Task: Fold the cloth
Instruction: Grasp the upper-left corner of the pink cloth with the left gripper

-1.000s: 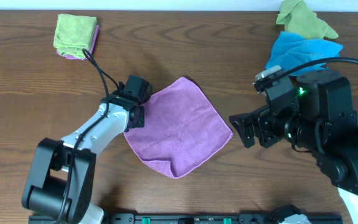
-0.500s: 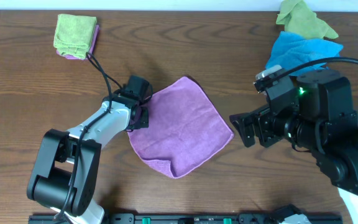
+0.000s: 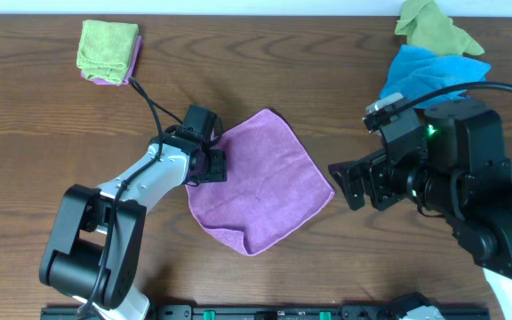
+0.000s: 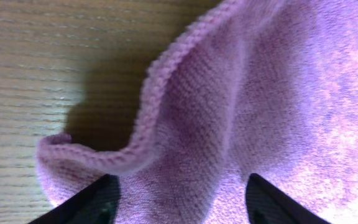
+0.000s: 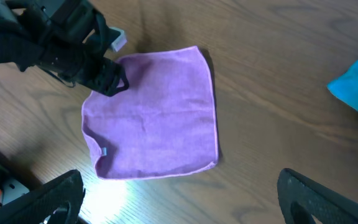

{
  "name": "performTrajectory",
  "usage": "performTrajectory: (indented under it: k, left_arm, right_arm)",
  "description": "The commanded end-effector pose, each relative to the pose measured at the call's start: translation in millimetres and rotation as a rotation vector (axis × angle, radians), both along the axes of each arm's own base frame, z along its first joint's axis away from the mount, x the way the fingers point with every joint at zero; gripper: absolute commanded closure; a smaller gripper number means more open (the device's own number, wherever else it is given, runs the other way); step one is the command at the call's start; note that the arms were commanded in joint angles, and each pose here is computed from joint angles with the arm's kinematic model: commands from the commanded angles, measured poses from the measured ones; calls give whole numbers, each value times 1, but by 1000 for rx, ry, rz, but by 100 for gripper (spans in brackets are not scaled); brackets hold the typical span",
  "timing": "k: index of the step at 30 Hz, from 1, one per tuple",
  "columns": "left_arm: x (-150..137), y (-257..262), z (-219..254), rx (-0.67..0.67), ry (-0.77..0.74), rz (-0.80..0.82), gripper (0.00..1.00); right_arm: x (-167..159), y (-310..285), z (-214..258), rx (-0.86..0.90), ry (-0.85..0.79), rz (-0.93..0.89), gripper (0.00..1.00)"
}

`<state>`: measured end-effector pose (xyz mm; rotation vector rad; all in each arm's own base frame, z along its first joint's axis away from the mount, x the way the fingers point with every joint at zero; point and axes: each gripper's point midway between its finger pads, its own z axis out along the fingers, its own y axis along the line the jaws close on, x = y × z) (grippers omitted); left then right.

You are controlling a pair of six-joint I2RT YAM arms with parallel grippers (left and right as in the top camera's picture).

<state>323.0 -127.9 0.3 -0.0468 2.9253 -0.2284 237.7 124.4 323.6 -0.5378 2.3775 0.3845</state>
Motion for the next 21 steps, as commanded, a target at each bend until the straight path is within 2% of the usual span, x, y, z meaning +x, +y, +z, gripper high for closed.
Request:
performTrajectory:
  k: [1, 3, 6, 9, 10, 11, 12, 13, 14, 15, 18, 21]
  left_arm:
    - [-8, 7, -16, 26, 44, 8, 31]
    - [-5, 4, -16, 13, 35, 6, 33]
    - [1, 5, -14, 14, 6, 10, 43]
    - [11, 8, -12, 36, -37, 19, 41]
    - [15, 12, -12, 62, -54, 28, 45]
    - [16, 16, -12, 81, -63, 33, 65]
    - [17, 18, -12, 91, -67, 37, 79]
    - [17, 17, -11, 89, -67, 36, 83]
    - [17, 17, -11, 86, -67, 35, 80]
    - [17, 16, -10, 84, -65, 34, 69]
    - [15, 10, -6, 47, -54, 24, 63]
    - [16, 7, 2, 33, -60, 19, 52]
  right_arm:
    - [1, -1, 2, -7, -12, 4, 1]
    - [1, -1, 2, -7, -12, 4, 1]
    - [1, -1, 2, -7, -12, 4, 1]
    - [1, -1, 2, -6, -11, 4, 1]
    - [0, -1, 2, -7, -10, 4, 1]
    - [1, -1, 2, -7, -10, 4, 1]
    - [1, -1, 2, -7, -11, 4, 1]
    - [1, -1, 2, -7, -11, 4, 1]
    - [1, -1, 2, -7, -12, 4, 1]
    - [1, -1, 2, -7, -12, 4, 1]
    - [3, 0, 2, -6, -14, 4, 1]
    - [7, 1, 0, -7, -9, 4, 1]
